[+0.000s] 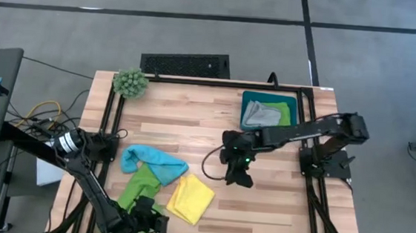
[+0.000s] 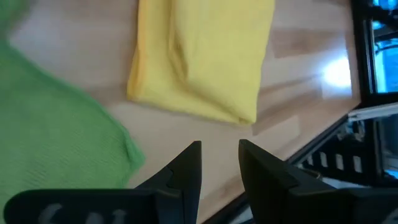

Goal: Fold microfiber towels
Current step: Fold the yellow microfiber cloth

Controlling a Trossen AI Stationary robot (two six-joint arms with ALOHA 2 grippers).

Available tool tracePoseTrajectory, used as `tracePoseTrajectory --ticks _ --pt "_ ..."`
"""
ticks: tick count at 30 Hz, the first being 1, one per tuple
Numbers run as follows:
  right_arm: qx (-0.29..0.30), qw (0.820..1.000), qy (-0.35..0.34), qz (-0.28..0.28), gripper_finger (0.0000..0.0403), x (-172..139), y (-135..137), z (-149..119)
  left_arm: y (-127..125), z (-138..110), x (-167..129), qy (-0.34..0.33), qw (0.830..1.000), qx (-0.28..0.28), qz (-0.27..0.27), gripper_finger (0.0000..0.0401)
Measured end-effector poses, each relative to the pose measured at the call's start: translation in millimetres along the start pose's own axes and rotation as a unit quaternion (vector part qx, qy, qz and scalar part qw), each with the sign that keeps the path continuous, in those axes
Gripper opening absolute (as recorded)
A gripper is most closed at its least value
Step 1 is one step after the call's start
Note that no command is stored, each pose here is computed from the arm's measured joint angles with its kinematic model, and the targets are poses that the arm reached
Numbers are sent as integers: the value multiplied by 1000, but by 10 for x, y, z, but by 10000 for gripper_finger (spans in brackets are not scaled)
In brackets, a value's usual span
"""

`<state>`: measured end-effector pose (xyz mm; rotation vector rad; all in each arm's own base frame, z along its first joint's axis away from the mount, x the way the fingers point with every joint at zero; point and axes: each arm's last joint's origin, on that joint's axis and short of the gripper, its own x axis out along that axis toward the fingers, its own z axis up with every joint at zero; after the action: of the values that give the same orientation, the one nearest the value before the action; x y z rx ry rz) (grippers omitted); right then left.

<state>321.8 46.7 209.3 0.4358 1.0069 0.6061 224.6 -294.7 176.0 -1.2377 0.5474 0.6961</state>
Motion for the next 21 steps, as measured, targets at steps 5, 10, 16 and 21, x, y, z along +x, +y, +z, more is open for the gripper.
tracePoseTrajectory --ticks 5,10,16,21 --pt "32 998 31 41 127 218 -242 -37 163 -22 149 28 999 -33 -23 98" --pt "50 996 49 48 127 411 -431 -85 228 -3 241 52 997 -50 -13 98" --pt "52 994 34 85 127 589 -595 -64 155 126 379 21 996 -77 -25 98" --pt "69 992 20 107 127 688 -726 -52 142 186 421 0 997 -77 -24 98"
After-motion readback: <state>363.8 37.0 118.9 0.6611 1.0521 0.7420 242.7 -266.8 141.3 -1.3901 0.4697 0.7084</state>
